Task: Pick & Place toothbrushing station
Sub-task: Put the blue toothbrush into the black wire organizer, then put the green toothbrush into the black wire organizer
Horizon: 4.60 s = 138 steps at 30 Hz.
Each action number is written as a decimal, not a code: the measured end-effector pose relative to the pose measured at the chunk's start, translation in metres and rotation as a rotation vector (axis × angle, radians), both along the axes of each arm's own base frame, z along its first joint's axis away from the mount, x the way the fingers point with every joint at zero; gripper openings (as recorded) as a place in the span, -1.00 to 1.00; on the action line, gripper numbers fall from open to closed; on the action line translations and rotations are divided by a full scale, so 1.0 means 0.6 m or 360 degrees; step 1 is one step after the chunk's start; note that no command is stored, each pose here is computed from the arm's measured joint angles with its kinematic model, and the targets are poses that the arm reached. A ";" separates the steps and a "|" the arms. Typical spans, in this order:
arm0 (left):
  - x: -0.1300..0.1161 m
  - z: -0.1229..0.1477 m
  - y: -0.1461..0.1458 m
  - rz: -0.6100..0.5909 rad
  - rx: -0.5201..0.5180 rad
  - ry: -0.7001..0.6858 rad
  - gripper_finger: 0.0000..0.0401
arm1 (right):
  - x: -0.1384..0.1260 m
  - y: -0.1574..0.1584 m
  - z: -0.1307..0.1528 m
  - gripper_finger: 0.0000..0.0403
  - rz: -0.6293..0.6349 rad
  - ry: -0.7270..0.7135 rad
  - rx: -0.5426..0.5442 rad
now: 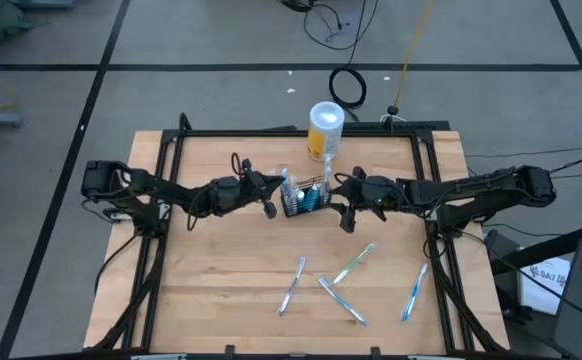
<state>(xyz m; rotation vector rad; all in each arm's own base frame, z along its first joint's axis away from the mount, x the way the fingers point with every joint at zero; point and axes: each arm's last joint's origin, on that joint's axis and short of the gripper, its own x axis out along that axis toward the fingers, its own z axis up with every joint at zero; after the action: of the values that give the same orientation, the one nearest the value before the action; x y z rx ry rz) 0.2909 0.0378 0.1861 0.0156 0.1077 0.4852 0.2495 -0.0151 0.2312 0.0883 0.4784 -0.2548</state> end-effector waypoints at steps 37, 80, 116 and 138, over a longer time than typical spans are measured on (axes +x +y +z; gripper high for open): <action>-0.046 0.085 -0.096 -0.0006 0.0278 -0.0045 -0.13 | 0.016 0.116 0.038 -0.15 0.0262 -0.0524 0.0504; -0.043 0.084 -0.058 0.0037 0.0150 -0.0106 -0.13 | -0.076 0.158 -0.141 -0.15 -0.1263 0.0731 0.1628; -0.042 0.074 -0.060 -0.0038 0.0110 -0.0030 -0.13 | -0.059 0.103 -0.163 -0.97 -0.0605 0.0439 0.1200; -0.043 0.071 -0.059 -0.0033 0.0085 -0.0011 -0.13 | -0.037 0.029 0.083 -1.00 -0.0065 -0.1380 -0.0380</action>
<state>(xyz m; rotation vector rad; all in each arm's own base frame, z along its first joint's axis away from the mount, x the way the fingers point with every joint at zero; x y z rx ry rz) 0.2652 0.0023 0.2288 0.0675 0.0876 0.4671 0.2272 0.0021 0.2808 -0.0295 -0.4164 -0.2854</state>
